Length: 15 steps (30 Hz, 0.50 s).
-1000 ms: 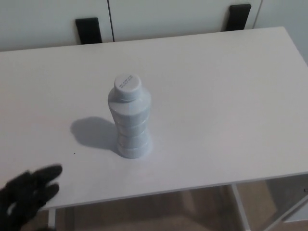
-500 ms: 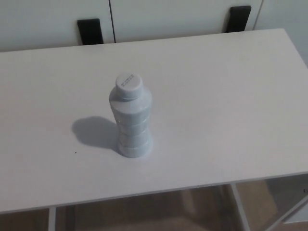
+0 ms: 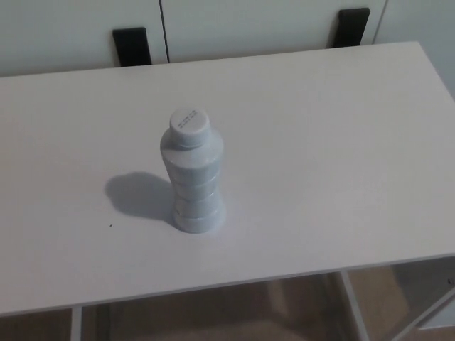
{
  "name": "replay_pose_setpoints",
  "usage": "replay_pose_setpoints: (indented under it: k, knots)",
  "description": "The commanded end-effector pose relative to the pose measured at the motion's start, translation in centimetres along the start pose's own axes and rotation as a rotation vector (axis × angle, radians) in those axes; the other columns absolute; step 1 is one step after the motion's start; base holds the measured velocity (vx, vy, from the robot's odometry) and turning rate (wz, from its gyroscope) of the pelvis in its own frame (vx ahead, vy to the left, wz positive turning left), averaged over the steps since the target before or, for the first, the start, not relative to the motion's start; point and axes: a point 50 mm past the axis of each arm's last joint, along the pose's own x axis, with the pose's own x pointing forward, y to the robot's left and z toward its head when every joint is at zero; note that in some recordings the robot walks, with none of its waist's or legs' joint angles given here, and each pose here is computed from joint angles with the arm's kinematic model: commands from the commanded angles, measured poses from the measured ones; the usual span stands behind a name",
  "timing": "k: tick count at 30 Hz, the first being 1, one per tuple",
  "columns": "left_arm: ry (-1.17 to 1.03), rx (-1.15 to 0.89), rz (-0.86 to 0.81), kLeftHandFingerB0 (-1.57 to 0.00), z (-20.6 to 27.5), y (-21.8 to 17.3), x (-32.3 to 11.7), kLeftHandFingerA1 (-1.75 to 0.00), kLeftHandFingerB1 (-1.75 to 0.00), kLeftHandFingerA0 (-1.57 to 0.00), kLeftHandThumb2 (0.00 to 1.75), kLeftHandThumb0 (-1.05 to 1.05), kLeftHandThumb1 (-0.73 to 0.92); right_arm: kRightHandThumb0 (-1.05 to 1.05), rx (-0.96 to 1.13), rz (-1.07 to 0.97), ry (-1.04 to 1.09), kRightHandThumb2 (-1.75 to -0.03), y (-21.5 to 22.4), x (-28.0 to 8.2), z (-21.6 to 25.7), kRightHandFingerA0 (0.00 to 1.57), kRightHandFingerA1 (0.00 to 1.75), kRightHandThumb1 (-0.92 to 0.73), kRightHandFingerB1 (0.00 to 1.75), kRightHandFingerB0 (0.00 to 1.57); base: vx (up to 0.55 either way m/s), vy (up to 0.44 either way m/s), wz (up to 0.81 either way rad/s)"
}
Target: The robot picks up a bottle from a person using its left hand and walk towards the table in frontand put the bottle on the table.
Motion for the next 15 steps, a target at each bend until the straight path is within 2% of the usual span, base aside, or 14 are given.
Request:
replay_pose_setpoints:
  k: [1, 5, 6, 11, 12, 13, 14, 15]
  knots:
    - [0.289, 0.397, 0.170, -0.37, -1.4, 3.8, 2.2, -0.49, -0.40, -0.45, 0.57, -0.52, 0.59, -0.44, 0.014, -0.058, -0.021, -0.61, -2.5, 0.2, 1.5, 0.59, 0.42, -0.71, 0.38, 0.49, 0.00, 0.000, 0.00]
    - [0.265, 0.421, 0.169, -0.37, -0.2, 4.5, 3.3, -0.50, -0.42, -0.47, 0.57, -0.52, 0.59, -0.46, 0.014, -0.085, -0.039, -0.62, -3.7, 0.4, 2.6, 0.62, 0.43, -0.70, 0.38, 0.52, 0.00, 0.000, 0.00]
    - [0.266, 0.436, 0.172, -0.33, 0.2, 4.8, 3.8, -0.60, -0.51, -0.49, 0.81, -0.56, 0.49, -0.46, 0.011, -0.092, -0.043, -0.62, -3.9, 0.5, 2.9, 0.64, 0.43, -0.70, 0.38, 0.53, 0.00, 0.000, 0.00]
    - [0.298, 0.497, 0.226, -0.35, 2.7, 7.9, 6.3, -0.61, -0.50, -0.63, 0.78, -0.50, 0.52, -0.46, 0.014, -0.105, -0.066, -0.62, -4.3, 0.7, 4.0, 0.64, 0.44, -0.70, 0.39, 0.54, 0.00, 0.000, 0.00]
    - [0.309, 0.507, 0.248, -0.41, 2.7, 8.2, 6.5, -0.51, -0.40, -0.72, 0.58, -0.42, 0.62, -0.46, 0.017, -0.105, -0.066, -0.61, -4.2, 0.7, 3.9, 0.61, 0.43, -0.70, 0.38, 0.52, 0.00, 0.000, 0.00]
    - [0.313, 0.512, 0.257, -0.41, 2.7, 8.4, 6.7, -0.51, -0.40, -0.72, 0.58, -0.42, 0.62, -0.46, 0.017, -0.106, -0.065, -0.61, -4.2, 0.7, 3.9, 0.61, 0.43, -0.70, 0.38, 0.52, 0.00, 0.000, 0.00]
    - [0.348, 0.487, 0.349, -0.45, 2.1, 9.2, 7.4, -0.54, -0.42, -0.83, 0.58, -0.43, 0.61, -0.45, 0.037, -0.112, -0.069, -0.62, -4.4, 0.7, 4.0, 0.63, 0.43, -0.70, 0.38, 0.51, 0.00, 0.000, 0.00]
    - [0.365, 0.478, 0.366, -0.42, 1.8, 9.4, 7.7, -0.68, -0.53, -0.75, 0.80, -0.47, 0.54, -0.44, 0.041, -0.121, -0.075, -0.62, -4.6, 0.6, 4.1, 0.63, 0.42, -0.70, 0.38, 0.51, 0.00, 0.000, 0.00]
